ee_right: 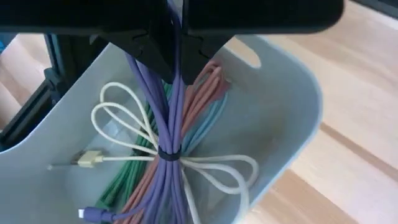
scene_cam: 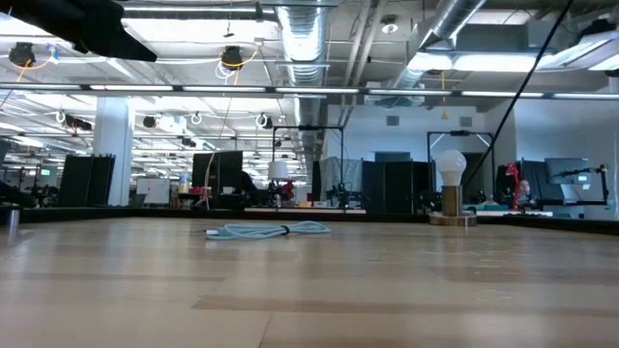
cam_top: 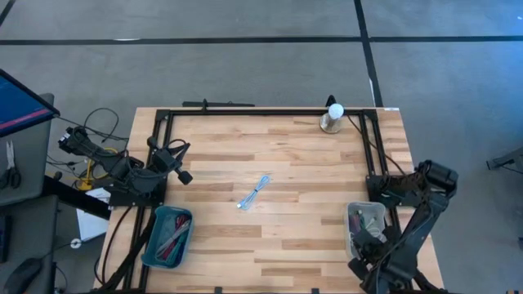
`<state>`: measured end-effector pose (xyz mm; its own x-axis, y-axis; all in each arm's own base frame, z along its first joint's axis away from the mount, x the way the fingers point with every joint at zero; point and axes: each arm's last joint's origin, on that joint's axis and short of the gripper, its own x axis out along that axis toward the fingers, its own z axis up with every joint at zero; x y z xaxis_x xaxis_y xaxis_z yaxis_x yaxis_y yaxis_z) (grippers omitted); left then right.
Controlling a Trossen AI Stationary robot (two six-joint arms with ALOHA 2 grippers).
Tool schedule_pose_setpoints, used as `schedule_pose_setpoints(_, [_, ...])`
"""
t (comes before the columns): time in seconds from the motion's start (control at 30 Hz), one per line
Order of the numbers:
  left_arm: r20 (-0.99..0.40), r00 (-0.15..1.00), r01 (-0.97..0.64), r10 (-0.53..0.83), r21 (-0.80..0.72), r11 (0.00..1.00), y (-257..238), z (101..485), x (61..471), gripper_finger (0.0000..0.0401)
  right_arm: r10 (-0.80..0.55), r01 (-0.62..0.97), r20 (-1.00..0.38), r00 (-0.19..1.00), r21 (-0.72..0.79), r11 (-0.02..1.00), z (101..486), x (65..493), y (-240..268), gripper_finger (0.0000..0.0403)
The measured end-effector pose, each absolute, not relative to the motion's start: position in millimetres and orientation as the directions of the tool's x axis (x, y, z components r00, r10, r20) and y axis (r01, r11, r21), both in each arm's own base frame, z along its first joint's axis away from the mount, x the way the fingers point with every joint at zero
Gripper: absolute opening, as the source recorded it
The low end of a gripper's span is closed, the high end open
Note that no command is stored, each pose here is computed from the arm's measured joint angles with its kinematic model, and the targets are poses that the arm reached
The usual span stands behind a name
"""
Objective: Pick & Place USB Port
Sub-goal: Put the purple USB cable into the gray bin, then put the light blue USB cable into the gray bin
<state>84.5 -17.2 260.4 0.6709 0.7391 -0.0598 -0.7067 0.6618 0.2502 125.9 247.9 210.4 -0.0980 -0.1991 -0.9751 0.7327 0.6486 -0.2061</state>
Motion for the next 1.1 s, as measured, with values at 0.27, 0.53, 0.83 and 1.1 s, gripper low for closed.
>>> schedule_pose_setpoints(0.27, [-0.059, 0.671, -0.708, 0.739, 0.245, 0.662, -17.3, 260.8, 84.6, 0.0012, -0.239, 0.735, -0.948, -0.212, -0.315, 0.601, 213.7, 125.5, 237.8, 0.0053])
schedule_pose_setpoints(0.53, [-0.058, 0.671, -0.708, 0.739, 0.243, 0.663, -17.3, 261.0, 84.7, 0.0012, -0.128, 0.673, -0.969, -0.211, -0.239, 0.7, 235.5, 141.0, 226.0, 0.0103])
schedule_pose_setpoints(0.83, [-0.058, 0.671, -0.708, 0.739, 0.243, 0.663, -17.3, 261.0, 84.7, 0.0012, -0.131, 0.553, -0.985, 0.114, -0.047, 0.832, 285.0, 178.1, 184.6, 0.0101])
schedule_pose_setpoints(1.1, [-0.058, 0.671, -0.708, 0.739, 0.244, 0.663, -17.3, 261.0, 84.6, 0.0012, -0.263, 0.245, -0.919, 0.293, -0.194, 0.95, 285.4, 229.6, 144.6, 0.0097])
